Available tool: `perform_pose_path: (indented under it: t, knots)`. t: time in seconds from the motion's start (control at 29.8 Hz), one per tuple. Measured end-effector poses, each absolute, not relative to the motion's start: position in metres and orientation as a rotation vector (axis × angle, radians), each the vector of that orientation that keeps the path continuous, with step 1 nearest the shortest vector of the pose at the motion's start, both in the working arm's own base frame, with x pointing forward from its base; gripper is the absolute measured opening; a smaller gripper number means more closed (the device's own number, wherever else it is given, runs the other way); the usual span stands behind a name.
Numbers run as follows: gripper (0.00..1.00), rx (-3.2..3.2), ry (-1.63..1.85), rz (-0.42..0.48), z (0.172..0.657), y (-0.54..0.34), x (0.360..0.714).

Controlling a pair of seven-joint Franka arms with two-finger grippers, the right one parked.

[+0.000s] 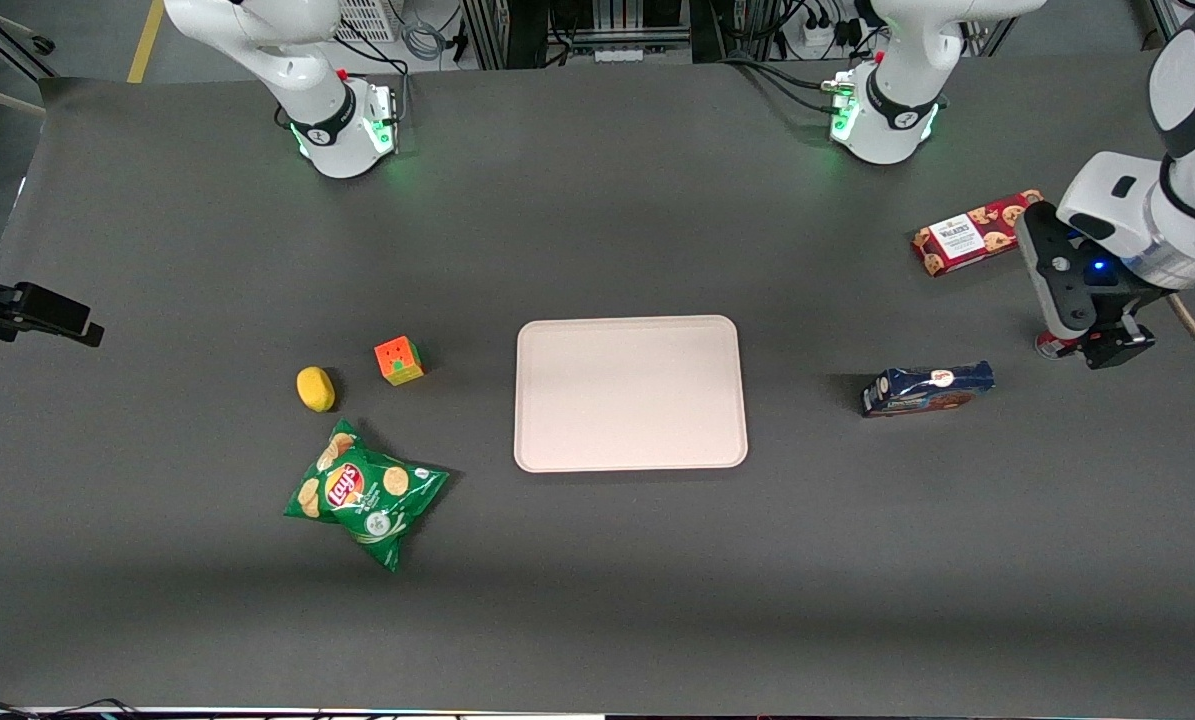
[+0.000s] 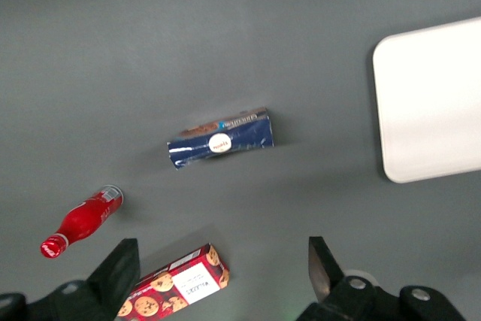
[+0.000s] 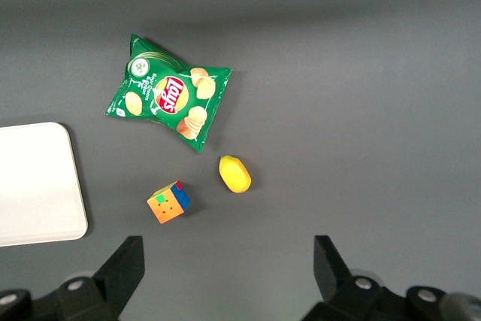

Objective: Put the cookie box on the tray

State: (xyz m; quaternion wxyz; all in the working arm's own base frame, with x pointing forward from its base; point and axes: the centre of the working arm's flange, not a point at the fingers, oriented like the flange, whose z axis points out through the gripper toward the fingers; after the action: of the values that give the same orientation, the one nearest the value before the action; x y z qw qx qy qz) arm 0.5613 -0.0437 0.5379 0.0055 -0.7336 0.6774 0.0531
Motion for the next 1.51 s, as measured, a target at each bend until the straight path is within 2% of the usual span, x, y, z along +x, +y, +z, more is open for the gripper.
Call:
perform_pose_path:
  t: [0.27,0.94,1.51]
  knots:
    - [1.0,-2.214,2.166,0.1,0.472,-0.046,0.552]
    - [1.0,-2.211,2.191,0.066,0.35,-0.043,0.526]
    - [1.0,-2.253,2.143,0.004,0.304,-0.025,0.538]
